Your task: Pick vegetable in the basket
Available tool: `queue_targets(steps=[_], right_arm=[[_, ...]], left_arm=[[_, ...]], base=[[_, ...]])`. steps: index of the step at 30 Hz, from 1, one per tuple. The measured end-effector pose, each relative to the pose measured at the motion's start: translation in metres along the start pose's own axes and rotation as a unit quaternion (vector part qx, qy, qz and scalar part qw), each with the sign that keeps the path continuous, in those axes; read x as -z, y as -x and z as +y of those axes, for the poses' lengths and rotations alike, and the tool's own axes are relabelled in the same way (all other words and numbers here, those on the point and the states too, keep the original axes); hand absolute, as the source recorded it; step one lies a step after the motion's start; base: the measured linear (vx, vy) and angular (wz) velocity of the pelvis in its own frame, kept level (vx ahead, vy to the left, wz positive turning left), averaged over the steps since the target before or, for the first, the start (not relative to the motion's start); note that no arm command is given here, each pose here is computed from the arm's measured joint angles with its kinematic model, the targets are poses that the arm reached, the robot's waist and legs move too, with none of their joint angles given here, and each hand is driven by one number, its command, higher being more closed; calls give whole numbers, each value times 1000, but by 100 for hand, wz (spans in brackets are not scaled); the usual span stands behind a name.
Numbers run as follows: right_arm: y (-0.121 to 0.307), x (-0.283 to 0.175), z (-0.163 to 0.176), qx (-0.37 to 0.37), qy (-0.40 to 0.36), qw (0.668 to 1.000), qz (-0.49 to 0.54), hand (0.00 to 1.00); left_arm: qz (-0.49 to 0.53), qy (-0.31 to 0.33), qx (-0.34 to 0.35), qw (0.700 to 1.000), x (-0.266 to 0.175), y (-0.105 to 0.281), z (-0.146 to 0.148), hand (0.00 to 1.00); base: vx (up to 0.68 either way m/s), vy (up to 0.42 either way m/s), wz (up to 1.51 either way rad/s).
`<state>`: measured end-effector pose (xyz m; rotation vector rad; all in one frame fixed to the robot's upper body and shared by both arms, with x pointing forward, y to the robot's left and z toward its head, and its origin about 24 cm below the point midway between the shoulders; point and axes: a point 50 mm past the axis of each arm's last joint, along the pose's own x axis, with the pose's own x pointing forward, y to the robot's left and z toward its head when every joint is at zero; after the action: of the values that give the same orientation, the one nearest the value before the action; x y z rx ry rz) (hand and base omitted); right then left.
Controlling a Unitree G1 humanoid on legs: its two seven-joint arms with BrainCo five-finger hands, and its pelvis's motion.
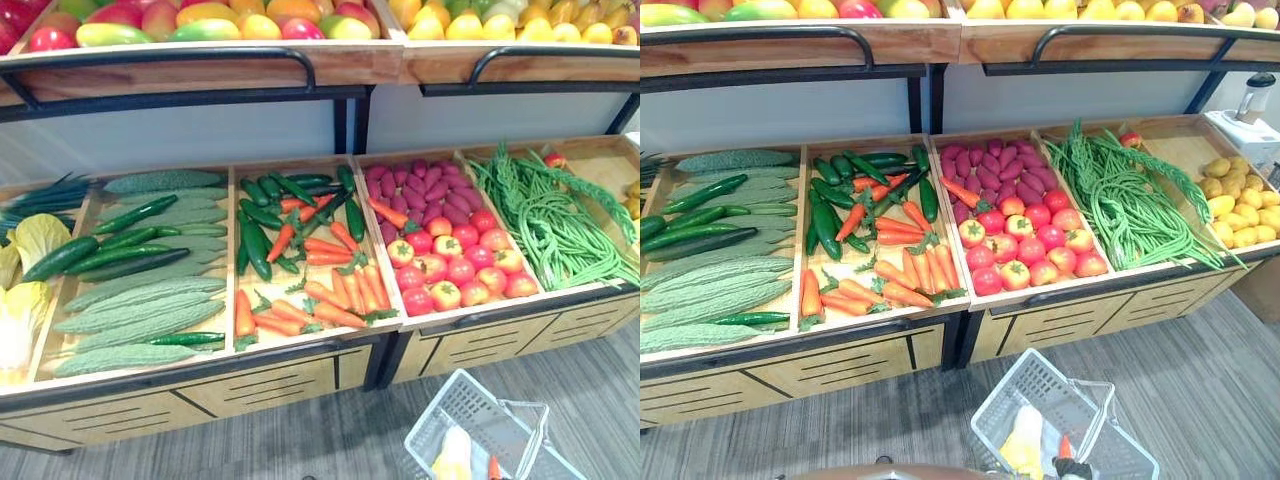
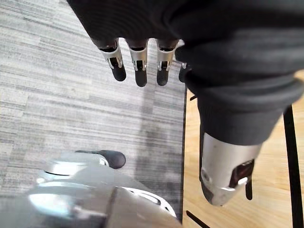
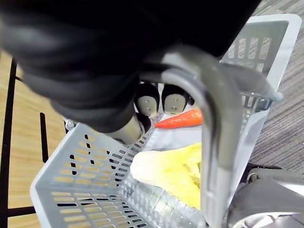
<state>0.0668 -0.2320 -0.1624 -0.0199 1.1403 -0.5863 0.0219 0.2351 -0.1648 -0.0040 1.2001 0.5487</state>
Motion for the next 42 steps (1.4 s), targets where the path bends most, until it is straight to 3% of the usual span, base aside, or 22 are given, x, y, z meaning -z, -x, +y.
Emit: queue_targets(steps=[15, 24, 30, 42], right_arm=[[1, -33, 28, -42, 8, 998, -54, 100], [-2, -13, 3, -7, 33, 999, -26, 100], [-5, -29, -4, -21, 97, 993, -67, 100], [-5, -28, -1, -27, 89, 994, -63, 100]], left_arm=[[-28, -46, 21, 998, -25, -5, -16, 0], [-13, -29, 26, 999, -22, -4, -24, 0], [0, 51, 18, 999, -11, 1, -31, 0], [-25, 43, 32, 998, -23, -2, -29, 0]], base=[[-87, 76, -146], [-102, -204, -63], [-152, -22, -145], [-29, 88, -34]])
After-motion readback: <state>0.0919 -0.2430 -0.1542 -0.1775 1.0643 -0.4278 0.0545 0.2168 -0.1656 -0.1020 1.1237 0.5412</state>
